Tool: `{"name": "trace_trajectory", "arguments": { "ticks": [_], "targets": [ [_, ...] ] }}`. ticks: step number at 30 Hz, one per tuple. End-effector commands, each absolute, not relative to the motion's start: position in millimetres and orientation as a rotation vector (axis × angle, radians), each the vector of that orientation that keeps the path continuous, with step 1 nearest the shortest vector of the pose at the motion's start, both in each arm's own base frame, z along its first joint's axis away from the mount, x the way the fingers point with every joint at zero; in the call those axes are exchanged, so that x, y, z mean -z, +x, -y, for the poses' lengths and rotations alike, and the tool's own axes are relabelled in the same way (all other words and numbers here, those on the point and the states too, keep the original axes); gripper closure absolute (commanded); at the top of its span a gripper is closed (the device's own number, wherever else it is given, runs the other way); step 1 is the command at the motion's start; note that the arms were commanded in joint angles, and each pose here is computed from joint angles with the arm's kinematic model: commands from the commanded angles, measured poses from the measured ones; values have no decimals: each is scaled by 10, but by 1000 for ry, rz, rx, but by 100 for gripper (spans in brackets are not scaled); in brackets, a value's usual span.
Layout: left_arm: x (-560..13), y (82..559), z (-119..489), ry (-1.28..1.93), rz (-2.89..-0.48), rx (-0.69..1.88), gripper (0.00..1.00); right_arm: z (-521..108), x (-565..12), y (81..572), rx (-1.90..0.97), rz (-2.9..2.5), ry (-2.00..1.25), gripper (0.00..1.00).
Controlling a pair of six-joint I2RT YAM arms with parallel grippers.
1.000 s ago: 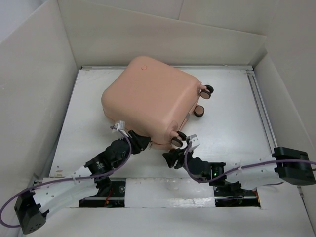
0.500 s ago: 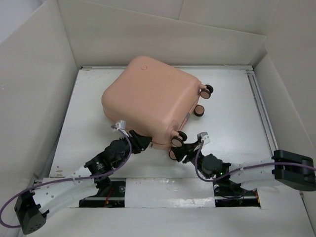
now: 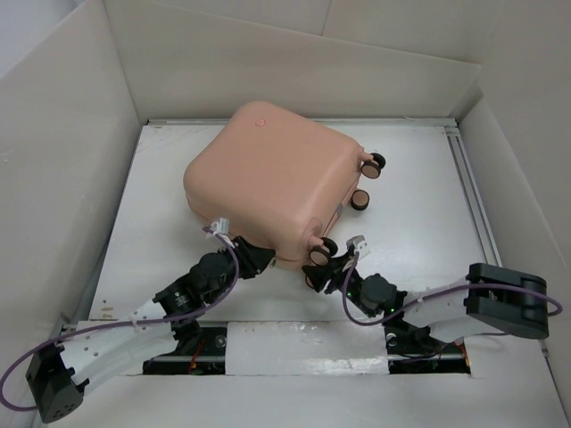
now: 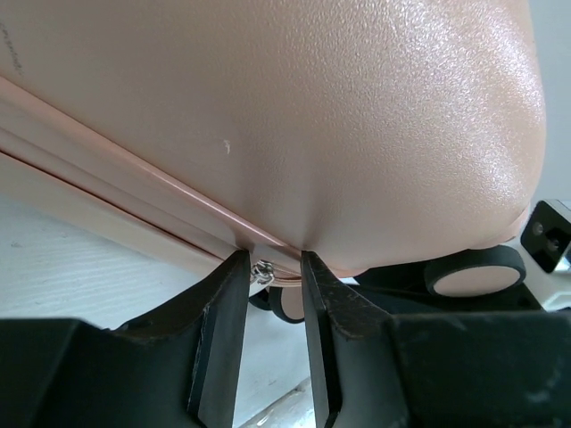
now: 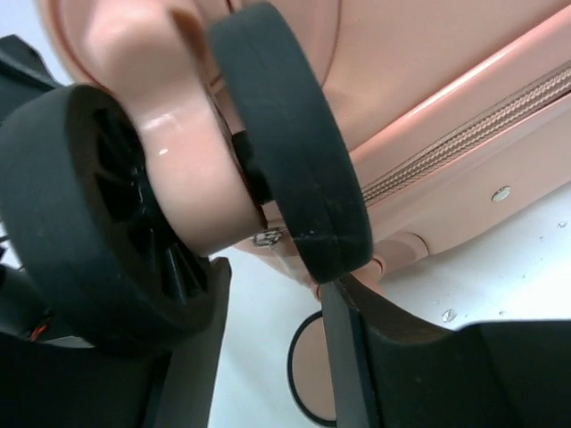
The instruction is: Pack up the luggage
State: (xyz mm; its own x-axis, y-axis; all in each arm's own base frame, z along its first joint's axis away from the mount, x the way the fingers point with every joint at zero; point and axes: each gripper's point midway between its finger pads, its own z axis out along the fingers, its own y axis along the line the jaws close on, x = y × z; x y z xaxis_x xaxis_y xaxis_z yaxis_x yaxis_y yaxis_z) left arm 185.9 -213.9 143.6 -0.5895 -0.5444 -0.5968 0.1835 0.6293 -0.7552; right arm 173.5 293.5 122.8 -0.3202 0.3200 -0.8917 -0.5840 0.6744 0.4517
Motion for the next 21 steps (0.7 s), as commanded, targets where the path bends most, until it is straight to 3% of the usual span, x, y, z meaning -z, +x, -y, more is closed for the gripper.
{"name": "trace_trajectory", "arguments": {
  "ticks": [1,9,14,17,21],
  "targets": [
    [-1472,1869,2177,-266,-1932,1059,74,-2993,-1689,1913,-983,-1519,-61,51],
    [-1465,1859,2183,-241,-1935,1054,76,-2984,-1777,1974,-1001,-1456,5,63],
    [-1431,1862,2214,-235,-1930,1068,84,-2986,-1830,1975,-1021,-1432,21,91],
    [-1357,1841,2245,-221,-1941,1082,87,-3144,-1897,1837,-1080,-1421,-10,100],
    [-1343,1765,2370,-202,-1942,1116,91,-3489,-2027,1484,-1186,-1435,-18,100]
  ]
}}
